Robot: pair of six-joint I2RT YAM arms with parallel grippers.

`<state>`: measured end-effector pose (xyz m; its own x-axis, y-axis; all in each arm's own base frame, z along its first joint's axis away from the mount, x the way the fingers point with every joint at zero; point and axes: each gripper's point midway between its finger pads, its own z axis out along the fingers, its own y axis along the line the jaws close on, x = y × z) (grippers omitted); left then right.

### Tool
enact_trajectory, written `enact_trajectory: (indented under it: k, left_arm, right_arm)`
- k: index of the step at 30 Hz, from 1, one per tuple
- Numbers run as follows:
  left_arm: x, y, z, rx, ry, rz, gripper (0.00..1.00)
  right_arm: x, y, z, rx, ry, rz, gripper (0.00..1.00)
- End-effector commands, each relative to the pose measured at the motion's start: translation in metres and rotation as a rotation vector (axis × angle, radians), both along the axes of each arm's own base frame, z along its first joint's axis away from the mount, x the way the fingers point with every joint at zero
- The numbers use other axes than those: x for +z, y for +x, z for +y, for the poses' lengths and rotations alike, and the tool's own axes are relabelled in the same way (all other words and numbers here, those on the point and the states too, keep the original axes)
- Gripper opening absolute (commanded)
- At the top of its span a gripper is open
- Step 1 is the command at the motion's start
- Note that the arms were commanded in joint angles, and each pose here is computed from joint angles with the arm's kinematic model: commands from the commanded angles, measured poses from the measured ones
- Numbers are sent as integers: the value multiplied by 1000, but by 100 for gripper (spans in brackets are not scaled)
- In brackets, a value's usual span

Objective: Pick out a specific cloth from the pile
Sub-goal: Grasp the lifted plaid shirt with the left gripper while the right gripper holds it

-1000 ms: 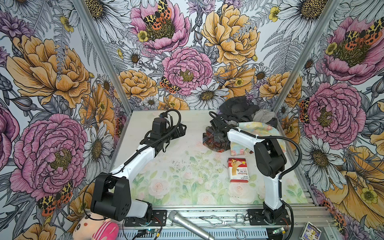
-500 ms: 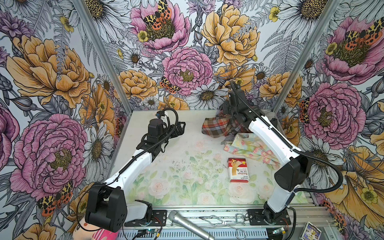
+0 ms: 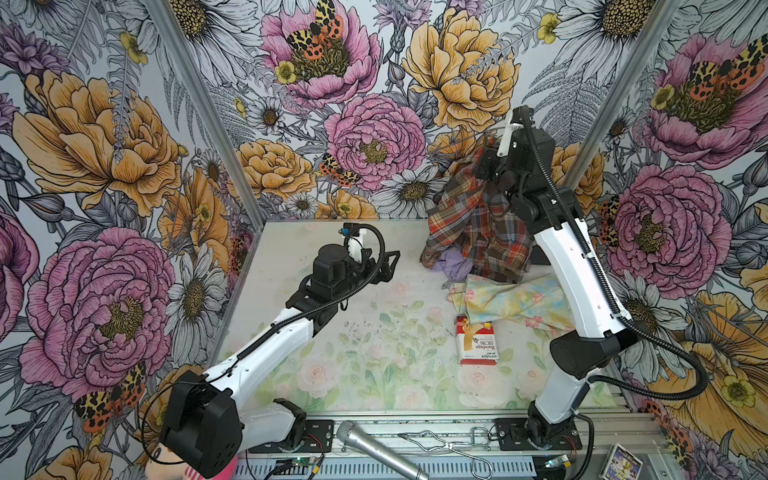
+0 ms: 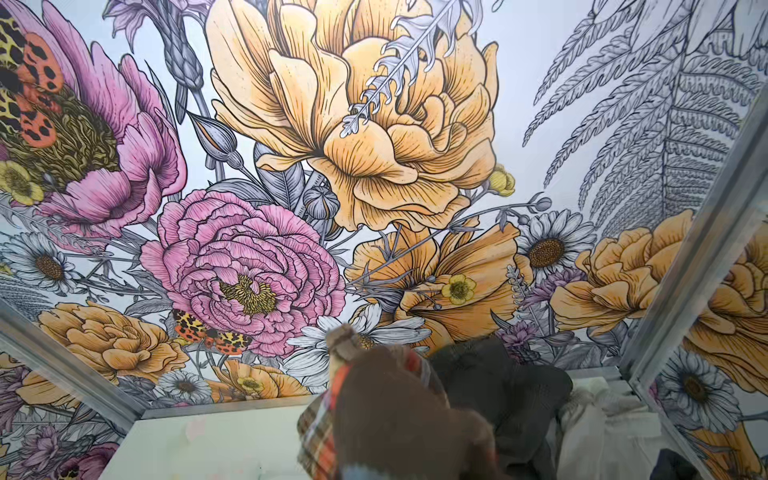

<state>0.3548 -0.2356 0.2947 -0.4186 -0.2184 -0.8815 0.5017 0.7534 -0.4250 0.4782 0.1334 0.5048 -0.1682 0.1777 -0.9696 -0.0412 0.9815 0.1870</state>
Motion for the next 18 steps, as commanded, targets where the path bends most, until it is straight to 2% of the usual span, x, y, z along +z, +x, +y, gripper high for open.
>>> enact_trajectory:
  k: [1,6,11,18]
  left_arm:
    - [39,1,-22,-14,9,-159,99]
    - [48,6,-67,-81,-12,-242,99]
    - [57,16,-103,-164,-107,-362,99]
    - [65,35,-156,-217,-199,-453,99]
  right_arm:
    - [14,-12,0,34,5,-40,0]
    - [10,-24,-7,42,27,-22,0]
    - [-2,-38,-9,88,104,20,0]
    - [-9,-49,-10,121,156,48,0]
